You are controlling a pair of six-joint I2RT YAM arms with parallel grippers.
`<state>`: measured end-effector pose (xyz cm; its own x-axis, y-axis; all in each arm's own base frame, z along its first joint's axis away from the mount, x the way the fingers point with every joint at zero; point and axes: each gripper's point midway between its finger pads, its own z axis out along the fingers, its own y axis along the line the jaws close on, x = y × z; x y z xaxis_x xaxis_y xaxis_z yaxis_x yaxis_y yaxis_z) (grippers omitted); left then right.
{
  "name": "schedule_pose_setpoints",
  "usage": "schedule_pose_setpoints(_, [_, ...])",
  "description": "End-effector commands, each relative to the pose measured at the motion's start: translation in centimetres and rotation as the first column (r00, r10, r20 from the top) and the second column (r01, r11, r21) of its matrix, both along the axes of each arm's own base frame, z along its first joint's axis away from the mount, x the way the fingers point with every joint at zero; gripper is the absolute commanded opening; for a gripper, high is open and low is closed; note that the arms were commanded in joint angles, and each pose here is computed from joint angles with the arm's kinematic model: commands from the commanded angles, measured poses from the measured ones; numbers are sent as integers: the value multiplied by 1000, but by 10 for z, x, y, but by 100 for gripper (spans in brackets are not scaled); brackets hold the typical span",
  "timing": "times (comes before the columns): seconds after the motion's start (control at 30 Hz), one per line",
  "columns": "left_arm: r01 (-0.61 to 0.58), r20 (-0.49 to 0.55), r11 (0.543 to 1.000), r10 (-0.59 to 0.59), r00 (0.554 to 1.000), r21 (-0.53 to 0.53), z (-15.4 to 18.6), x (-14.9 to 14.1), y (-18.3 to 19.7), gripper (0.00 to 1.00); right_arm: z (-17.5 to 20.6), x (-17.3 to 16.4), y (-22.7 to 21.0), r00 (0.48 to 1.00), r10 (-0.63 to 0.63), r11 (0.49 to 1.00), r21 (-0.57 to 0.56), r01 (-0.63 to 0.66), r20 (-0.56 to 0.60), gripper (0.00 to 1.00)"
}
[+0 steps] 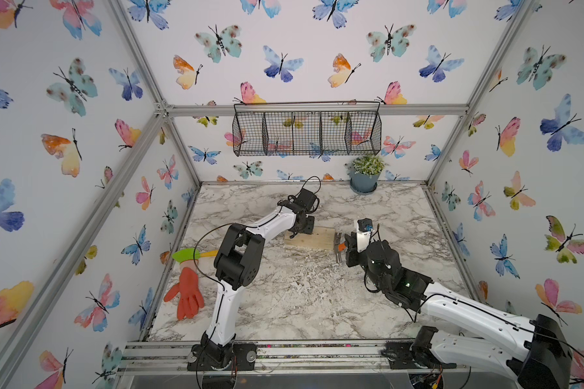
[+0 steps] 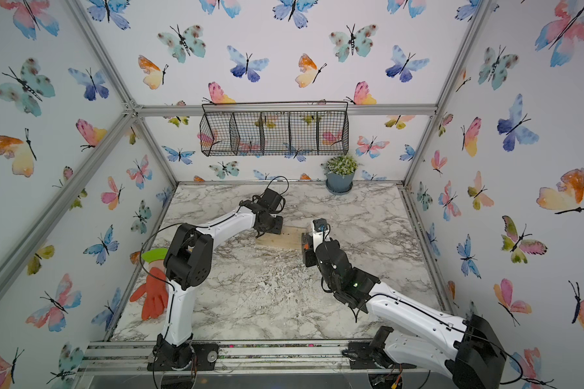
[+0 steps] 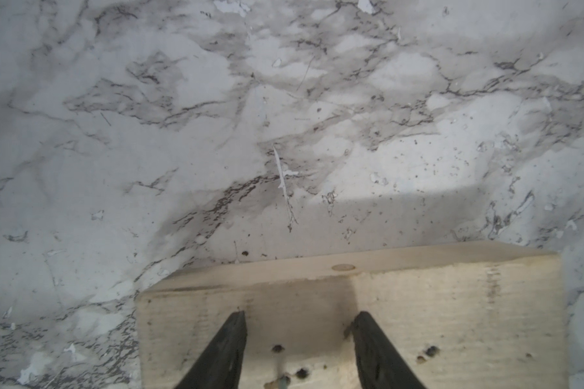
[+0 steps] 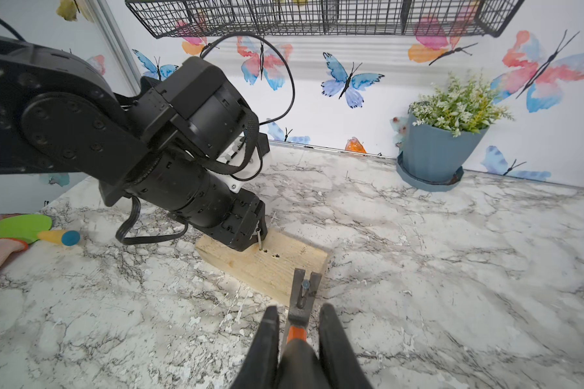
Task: Use a claw hammer to pull out a nail
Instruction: Pick up the nail with the hammer.
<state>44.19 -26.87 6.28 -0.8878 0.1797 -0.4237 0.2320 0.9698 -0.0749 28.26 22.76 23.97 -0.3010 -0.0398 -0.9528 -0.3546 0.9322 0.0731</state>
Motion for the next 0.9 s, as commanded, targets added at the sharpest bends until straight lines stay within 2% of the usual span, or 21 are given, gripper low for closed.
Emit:
schedule_pose_setpoints(0.0, [6,-153,998,4,988,60,-7,-40,18,56,36,1,-3,1000,11,990,139,-11,1,3])
schedule_pose_setpoints(0.17, [22,-69,1000,-22,997,3,31,-36,10,63,34,5,-12,999,28,987,161,-21,-40,3])
schedule_pose_setpoints(0.37, [24,-27,1000,-23,999,4,53,-33,13,64,34,4,-6,996,62,980,193,-50,-57,3])
schedule_pose_setpoints(0.47, [20,19,1000,-20,1000,-20,77,-37,16,63,33,5,-7,995,63,978,202,-47,-73,3])
schedule_pose_setpoints(0.7, [41,97,988,-27,995,-146,113,-67,22,61,46,7,-11,993,94,964,254,-73,-70,3])
schedule_pose_setpoints(0.87, [110,137,946,-70,988,-305,127,-100,17,62,56,7,-17,991,114,954,286,-90,-68,3])
